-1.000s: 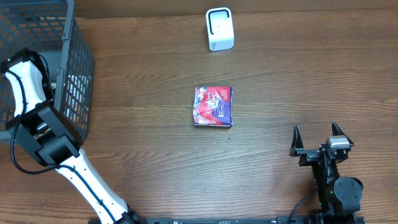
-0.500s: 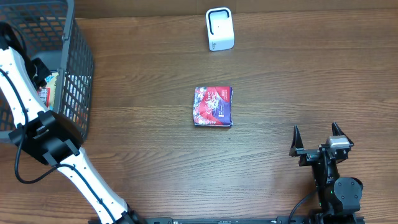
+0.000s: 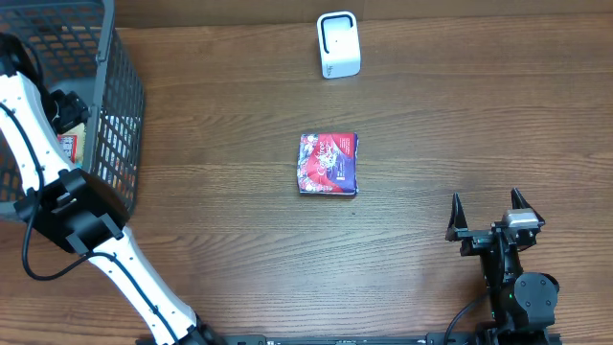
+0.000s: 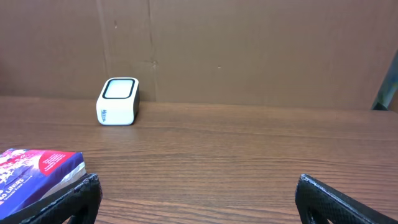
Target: Scan the item barcode
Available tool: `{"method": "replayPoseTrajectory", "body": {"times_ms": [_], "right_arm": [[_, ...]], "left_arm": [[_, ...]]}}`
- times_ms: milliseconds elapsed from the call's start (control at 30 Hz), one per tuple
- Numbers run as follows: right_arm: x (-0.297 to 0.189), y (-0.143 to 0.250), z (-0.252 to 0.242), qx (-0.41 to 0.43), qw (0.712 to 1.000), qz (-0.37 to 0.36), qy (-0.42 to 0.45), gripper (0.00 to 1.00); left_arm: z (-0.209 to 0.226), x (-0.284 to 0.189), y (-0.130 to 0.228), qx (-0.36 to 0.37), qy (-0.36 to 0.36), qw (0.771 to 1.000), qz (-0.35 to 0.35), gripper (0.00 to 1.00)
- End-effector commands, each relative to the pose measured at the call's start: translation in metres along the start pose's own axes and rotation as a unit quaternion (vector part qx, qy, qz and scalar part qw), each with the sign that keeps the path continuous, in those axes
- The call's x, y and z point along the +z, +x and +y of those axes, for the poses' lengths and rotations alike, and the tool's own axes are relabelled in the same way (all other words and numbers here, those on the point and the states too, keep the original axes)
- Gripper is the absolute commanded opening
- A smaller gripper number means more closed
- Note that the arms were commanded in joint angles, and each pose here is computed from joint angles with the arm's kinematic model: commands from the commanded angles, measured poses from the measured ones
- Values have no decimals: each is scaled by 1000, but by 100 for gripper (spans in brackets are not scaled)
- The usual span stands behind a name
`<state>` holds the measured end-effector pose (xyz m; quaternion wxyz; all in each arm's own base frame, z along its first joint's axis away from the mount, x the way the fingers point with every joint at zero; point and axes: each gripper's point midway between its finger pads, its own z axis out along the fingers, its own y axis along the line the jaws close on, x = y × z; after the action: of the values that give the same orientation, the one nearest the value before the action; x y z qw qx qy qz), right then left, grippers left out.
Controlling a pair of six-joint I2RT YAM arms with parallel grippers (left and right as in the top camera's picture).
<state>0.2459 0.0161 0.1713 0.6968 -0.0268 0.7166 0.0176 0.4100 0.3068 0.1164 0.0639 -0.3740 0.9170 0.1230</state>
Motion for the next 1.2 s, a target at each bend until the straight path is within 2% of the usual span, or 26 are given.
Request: {"method": "replayPoseTrajectory", "body": {"times_ms": [0, 267, 500, 933, 1000, 1033, 1067, 1100, 1167], "right_arm": [[0, 1, 0, 2, 1000, -2, 0, 100], [0, 2, 0, 2, 1000, -2, 0, 100], [0, 2, 0, 2, 1000, -2, 0, 100], [0, 1, 0, 2, 1000, -2, 0, 100], [0, 1, 0, 2, 1000, -2, 0, 100], [0, 1, 0, 2, 1000, -2, 0, 100], [0, 1, 0, 2, 1000, -2, 0, 100], [0, 1, 0, 2, 1000, -2, 0, 100], [0, 1, 0, 2, 1000, -2, 0, 100]], "left_arm": [[8, 15, 2, -7, -20, 1000, 7, 100], [-5, 66, 14, 57, -11, 998, 28, 100], [-10, 95, 22, 72, -11, 997, 33, 100], [-11, 135, 60, 81, -16, 994, 78, 97], [-12, 137, 63, 81, -13, 993, 82, 82], [-14, 137, 65, 81, -7, 993, 85, 67], [-15, 137, 67, 81, -2, 993, 88, 43], [-18, 138, 69, 81, 7, 992, 93, 25], [-23, 137, 72, 80, 21, 992, 98, 13]]}}
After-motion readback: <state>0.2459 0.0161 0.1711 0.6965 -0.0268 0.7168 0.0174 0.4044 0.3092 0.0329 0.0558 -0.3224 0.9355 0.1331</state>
